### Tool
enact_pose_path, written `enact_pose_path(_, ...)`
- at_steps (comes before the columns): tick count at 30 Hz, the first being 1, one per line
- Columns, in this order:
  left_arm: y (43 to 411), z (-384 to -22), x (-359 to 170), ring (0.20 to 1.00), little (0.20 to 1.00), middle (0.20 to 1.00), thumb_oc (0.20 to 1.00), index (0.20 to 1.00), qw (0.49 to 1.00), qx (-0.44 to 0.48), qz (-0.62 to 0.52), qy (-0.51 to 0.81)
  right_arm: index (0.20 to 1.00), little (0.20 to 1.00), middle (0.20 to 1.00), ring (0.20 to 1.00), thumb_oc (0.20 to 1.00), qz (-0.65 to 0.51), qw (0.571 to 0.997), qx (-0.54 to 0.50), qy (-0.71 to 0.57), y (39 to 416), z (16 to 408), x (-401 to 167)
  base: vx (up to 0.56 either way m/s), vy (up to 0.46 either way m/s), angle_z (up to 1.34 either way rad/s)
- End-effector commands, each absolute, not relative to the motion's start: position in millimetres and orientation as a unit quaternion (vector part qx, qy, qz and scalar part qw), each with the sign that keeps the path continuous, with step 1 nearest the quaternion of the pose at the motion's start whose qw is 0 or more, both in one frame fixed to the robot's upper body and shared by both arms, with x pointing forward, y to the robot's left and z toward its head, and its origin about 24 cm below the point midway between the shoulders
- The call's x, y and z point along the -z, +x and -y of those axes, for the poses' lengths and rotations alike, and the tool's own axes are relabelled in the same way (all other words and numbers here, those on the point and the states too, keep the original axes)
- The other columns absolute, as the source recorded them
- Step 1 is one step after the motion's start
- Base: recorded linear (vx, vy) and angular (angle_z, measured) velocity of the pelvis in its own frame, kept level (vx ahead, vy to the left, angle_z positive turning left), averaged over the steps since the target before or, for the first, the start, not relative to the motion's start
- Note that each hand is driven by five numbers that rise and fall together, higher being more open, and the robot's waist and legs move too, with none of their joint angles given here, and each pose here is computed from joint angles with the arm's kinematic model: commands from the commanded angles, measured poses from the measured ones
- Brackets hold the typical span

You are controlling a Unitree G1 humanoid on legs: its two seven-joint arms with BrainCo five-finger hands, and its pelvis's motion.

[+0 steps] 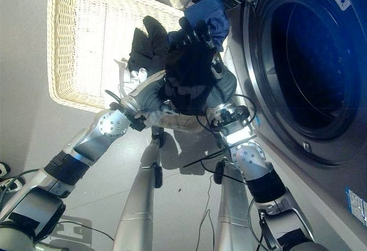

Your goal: Put the clothes into the washing machine.

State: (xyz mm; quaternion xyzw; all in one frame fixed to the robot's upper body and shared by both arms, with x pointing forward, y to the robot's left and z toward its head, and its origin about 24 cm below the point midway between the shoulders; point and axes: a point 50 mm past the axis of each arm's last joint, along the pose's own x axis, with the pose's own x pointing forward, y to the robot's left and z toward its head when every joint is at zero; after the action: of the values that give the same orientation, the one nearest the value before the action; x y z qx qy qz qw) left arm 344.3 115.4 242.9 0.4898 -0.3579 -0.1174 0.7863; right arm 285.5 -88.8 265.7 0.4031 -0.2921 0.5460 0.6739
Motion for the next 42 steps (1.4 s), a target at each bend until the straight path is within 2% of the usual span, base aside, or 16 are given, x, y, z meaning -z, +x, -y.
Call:
enact_pose_path(1, 337.4, -115.1, -265.3, 0.200, 0.200, 0.200, 0.200, 0.200, 0.769, 0.073, 0.426, 0.472, 0.200, 0.200, 0.200, 0.200, 0.200, 0.321, 0.602, -0.625, 0.381, 251.5, 75.8, -283.4, 0.00, 0.000, 0.00)
enact_pose_path(6, 332.6, -114.2, -266.3, 0.200, 0.200, 0.200, 0.200, 0.200, 0.785, 0.045, 0.465, 0.407, 0.200, 0.200, 0.200, 0.200, 0.200, 0.320, 0.599, -0.627, 0.381, 248.5, 70.1, -281.0, 0.00, 0.000, 0.00)
enact_pose_path(14, 326.1, -109.1, -266.2, 0.200, 0.200, 0.200, 0.200, 0.200, 0.823, 0.080, 0.474, 0.303, 0.200, 0.200, 0.200, 0.200, 0.200, 0.324, 0.606, -0.619, 0.380, 246.7, 64.2, -282.5, 0.00, 0.000, 0.00)
enact_pose_path(24, 322.2, -106.7, -266.2, 0.200, 0.200, 0.200, 0.200, 0.200, 0.842, 0.117, 0.469, 0.239, 0.200, 0.200, 0.200, 0.200, 0.200, 0.336, 0.614, -0.607, 0.377, 246.3, 66.2, -285.7, 0.00, 0.000, 0.00)
enact_pose_path(25, 321.8, -106.6, -266.4, 0.200, 0.200, 0.200, 0.200, 0.200, 0.844, 0.119, 0.470, 0.231, 0.304, 0.304, 0.304, 0.304, 0.304, 0.338, 0.619, -0.601, 0.376, 247.4, 66.5, -285.5, 0.00, 0.000, 0.00)
enact_pose_path(27, 320.0, -107.0, -266.4, 0.200, 0.200, 0.200, 0.200, 0.200, 0.851, 0.137, 0.468, 0.193, 0.721, 0.721, 0.721, 0.721, 0.721, 0.354, 0.641, -0.573, 0.369, 250.9, 70.0, -286.9, 0.00, 0.000, 0.00)
enact_pose_path(28, 319.6, -107.2, -266.6, 0.200, 0.200, 0.200, 0.200, 0.200, 0.852, 0.139, 0.469, 0.187, 0.837, 0.837, 0.837, 0.837, 0.837, 0.354, 0.643, -0.570, 0.369, 251.3, 70.3, -286.9, 0.00, 0.000, 0.00)
enact_pose_path(29, 315.8, -106.8, -266.9, 0.200, 0.200, 0.200, 0.200, 0.200, 0.856, 0.160, 0.470, 0.145, 1.000, 1.000, 1.000, 1.000, 1.000, 0.376, 0.670, -0.531, 0.357, 255.0, 76.5, -286.9, 0.00, 0.000, 0.00)
enact_pose_path(35, 299.2, -105.3, -276.6, 0.200, 0.200, 0.200, 0.200, 0.200, 0.837, 0.202, 0.506, 0.047, 1.000, 1.000, 1.000, 1.000, 1.000, 0.438, 0.744, -0.406, 0.298, 264.0, 95.5, -291.8, 0.00, 0.000, 0.00)
enact_pose_path(36, 299.2, -105.3, -276.6, 0.200, 0.200, 0.200, 0.200, 0.200, 0.837, 0.202, 0.506, 0.047, 1.000, 1.000, 1.000, 1.000, 1.000, 0.438, 0.744, -0.406, 0.298, 264.0, 95.5, -291.8, 0.00, 0.000, 0.00)
enact_pose_path(37, 291.0, -104.3, -281.2, 0.200, 0.200, 0.200, 0.200, 0.200, 0.824, 0.219, 0.523, 0.015, 1.000, 1.000, 1.000, 1.000, 1.000, 0.454, 0.765, -0.366, 0.273, 265.9, 101.5, -292.5, 0.00, 0.000, 0.00)
enact_pose_path(42, 275.7, -102.2, -288.2, 0.200, 0.200, 0.200, 0.200, 0.200, 0.798, 0.249, 0.548, -0.034, 1.000, 1.000, 1.000, 1.000, 1.000, 0.487, 0.795, -0.297, 0.207, 263.5, 107.4, -295.8, 0.00, 0.000, 0.00)
